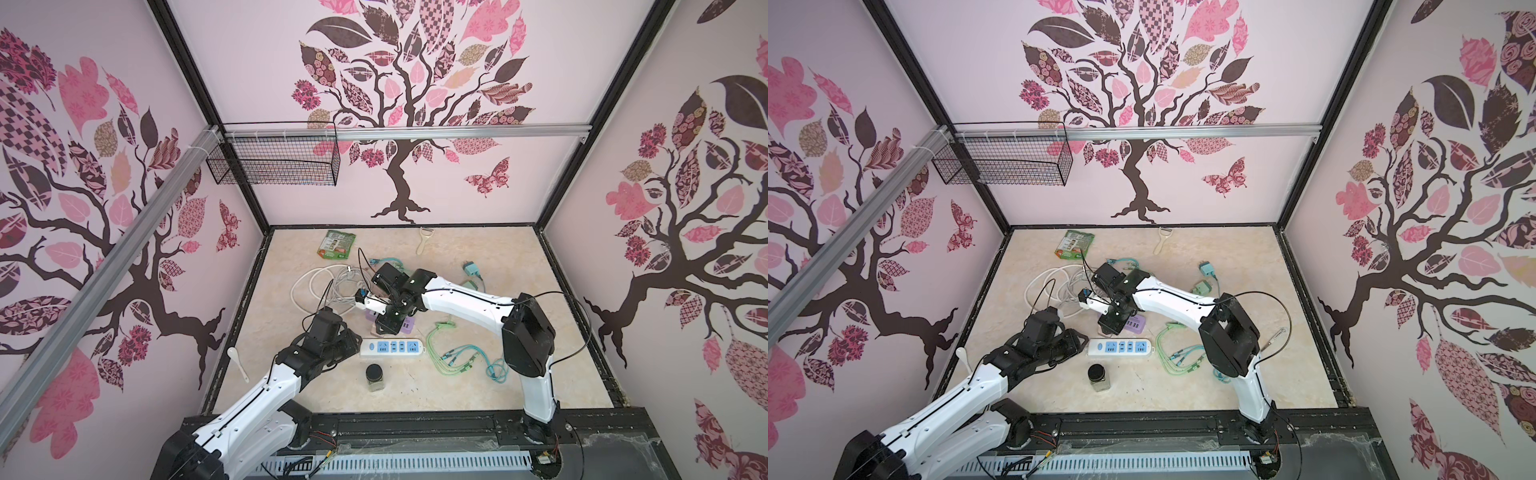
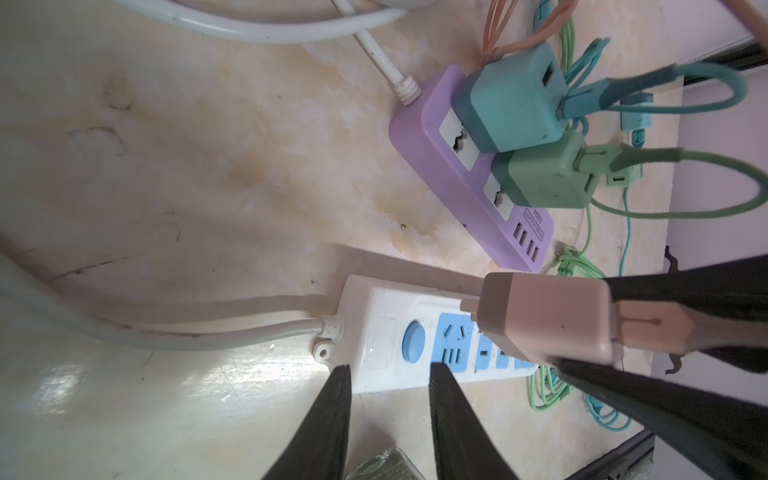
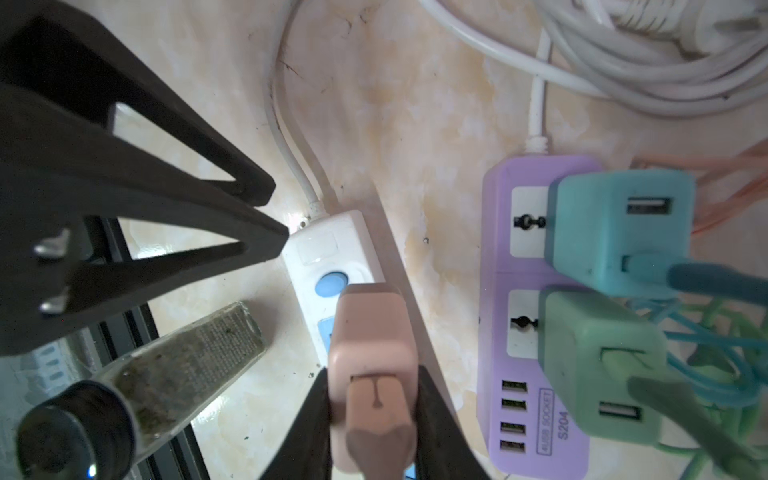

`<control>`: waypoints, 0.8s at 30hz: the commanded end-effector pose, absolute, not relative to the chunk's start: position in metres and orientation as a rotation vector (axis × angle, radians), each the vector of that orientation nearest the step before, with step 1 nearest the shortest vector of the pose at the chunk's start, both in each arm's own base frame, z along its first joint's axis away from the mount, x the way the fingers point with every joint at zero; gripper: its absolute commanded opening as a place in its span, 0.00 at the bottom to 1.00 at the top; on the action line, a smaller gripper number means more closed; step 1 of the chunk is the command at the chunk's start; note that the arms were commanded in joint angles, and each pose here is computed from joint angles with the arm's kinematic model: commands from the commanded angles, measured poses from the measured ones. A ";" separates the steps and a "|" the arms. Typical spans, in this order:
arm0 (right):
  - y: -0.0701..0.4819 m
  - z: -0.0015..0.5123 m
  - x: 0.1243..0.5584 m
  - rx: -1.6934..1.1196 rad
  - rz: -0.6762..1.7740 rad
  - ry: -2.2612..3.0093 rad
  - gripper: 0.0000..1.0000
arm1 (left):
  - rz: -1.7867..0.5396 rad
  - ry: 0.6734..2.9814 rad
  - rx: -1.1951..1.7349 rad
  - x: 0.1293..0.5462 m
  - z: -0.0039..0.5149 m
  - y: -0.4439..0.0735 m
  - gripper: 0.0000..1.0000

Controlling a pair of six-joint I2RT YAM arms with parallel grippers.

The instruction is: Insert the plug

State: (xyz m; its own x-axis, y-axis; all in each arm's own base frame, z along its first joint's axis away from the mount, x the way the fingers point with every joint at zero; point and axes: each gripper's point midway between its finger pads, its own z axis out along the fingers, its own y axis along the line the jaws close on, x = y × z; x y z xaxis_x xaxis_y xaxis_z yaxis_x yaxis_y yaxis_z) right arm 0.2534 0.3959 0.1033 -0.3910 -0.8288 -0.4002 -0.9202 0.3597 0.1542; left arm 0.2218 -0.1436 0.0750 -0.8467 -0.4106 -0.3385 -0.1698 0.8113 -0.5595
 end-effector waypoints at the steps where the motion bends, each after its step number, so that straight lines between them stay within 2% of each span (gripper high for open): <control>1: 0.389 0.127 0.252 -1.571 0.481 2.301 0.13 | -0.747 2.556 -0.390 0.223 0.065 -0.148 0.34; 16: 0.386 0.132 0.229 -1.654 0.555 2.219 0.13 | -0.733 2.667 -0.336 0.225 0.040 -0.159 0.27; 24: 0.386 0.118 0.216 -1.742 0.508 2.208 0.13 | -0.709 2.683 -0.332 0.225 0.034 -0.158 0.25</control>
State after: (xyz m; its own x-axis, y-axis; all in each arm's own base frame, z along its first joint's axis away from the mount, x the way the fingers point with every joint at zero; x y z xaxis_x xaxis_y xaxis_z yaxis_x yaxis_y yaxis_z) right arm 0.2229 0.3852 0.1041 -0.2729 -0.8703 -0.4099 -0.9620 0.2473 0.1155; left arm 0.2272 -0.1608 0.0398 -0.9065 -0.3227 -0.2722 -0.1352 0.8327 -0.5370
